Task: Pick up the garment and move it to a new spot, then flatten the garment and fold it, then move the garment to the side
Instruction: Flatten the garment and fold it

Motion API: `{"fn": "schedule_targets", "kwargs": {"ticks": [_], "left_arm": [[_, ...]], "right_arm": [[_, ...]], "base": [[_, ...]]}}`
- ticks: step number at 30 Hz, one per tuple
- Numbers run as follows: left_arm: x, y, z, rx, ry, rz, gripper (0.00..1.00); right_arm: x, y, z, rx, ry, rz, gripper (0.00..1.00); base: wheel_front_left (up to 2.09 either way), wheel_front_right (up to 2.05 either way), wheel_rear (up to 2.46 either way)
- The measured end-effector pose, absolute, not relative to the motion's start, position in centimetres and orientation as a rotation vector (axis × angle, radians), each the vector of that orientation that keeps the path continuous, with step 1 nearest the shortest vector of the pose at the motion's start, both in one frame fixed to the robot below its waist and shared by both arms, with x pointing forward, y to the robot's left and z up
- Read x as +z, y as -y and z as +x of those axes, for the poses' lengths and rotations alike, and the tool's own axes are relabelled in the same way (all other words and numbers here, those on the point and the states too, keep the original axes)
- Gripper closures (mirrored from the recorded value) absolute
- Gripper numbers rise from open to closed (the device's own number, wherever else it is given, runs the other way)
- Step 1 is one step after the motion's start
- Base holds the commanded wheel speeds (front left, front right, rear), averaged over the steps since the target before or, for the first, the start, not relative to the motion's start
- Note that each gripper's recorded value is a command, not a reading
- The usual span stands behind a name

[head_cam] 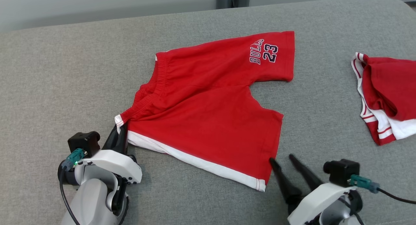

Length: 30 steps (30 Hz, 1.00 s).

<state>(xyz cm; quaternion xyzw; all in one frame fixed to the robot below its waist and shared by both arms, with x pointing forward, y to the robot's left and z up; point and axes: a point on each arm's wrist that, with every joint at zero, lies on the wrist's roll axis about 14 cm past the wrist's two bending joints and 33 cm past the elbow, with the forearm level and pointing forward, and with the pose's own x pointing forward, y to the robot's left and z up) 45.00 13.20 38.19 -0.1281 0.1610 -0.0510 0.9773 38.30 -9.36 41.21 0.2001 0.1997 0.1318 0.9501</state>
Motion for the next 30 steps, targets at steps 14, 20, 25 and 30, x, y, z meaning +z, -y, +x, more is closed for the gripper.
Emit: {"fn": "schedule_targets", "kwargs": {"ticks": [14, 20, 25, 30], "left_arm": [[40.9, -13.3, 45.3, -0.103, -0.234, -0.264, 1.00], [41.2, -13.6, 44.5, -0.097, -0.223, -0.271, 1.00], [41.5, -13.7, 44.4, -0.092, -0.216, -0.273, 1.00], [41.5, -13.9, 44.1, -0.087, -0.215, -0.271, 1.00]], "right_arm": [[38.2, 5.4, 34.0, 0.385, -0.734, 0.639, 0.00], [37.2, 4.1, 33.5, 0.407, -0.813, 0.704, 0.00], [36.9, 3.5, 33.9, 0.421, -0.817, 0.696, 0.57], [37.2, 2.8, 34.5, 0.441, -0.785, 0.677, 1.00]], "base": [[0.00, 0.00, 0.00], [0.00, 0.00, 0.00], [0.00, 0.00, 0.00], [0.00, 0.00, 0.00]]}}
